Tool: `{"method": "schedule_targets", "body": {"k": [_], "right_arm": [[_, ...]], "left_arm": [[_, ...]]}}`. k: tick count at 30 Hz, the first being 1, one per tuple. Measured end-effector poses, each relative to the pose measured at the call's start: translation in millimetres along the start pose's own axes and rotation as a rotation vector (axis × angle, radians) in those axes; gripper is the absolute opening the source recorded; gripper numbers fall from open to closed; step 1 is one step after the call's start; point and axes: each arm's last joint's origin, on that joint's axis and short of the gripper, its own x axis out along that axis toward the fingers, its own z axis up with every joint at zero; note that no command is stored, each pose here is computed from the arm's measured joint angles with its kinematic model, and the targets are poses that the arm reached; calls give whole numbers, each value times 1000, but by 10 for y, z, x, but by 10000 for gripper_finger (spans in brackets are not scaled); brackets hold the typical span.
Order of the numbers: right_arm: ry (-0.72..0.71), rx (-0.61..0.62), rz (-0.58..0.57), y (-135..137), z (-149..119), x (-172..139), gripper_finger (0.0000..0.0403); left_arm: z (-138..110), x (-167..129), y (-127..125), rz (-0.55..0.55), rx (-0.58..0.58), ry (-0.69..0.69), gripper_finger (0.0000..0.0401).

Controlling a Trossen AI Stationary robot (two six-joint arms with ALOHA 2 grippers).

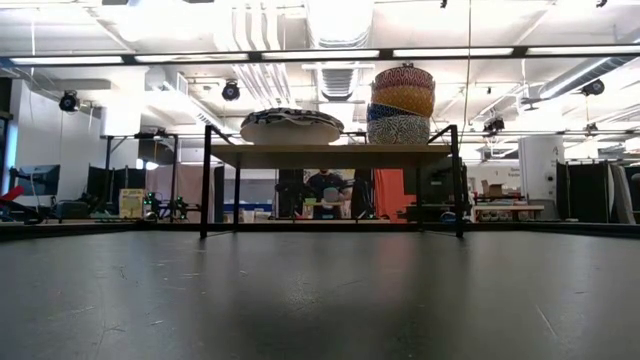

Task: Place and stack bowls onto a shelf
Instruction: Stack the white and blue bowl on top of the white and blue bowl on the shelf

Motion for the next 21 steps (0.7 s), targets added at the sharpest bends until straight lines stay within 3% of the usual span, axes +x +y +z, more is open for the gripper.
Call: {"method": "schedule_targets", "body": {"k": [9, 14, 21], "right_arm": [[-3, -90, -63, -21, 39, 146, 213], [9, -192, -54, -13, 31, 143, 152], [42, -388, 1, 47, -29, 87, 36]], "left_arm": [[3, 6, -1, -3, 4, -3, 183], [2, 25, -4, -4, 5, 3, 183], [-19, 50, -12, -9, 6, 30, 183]]}}
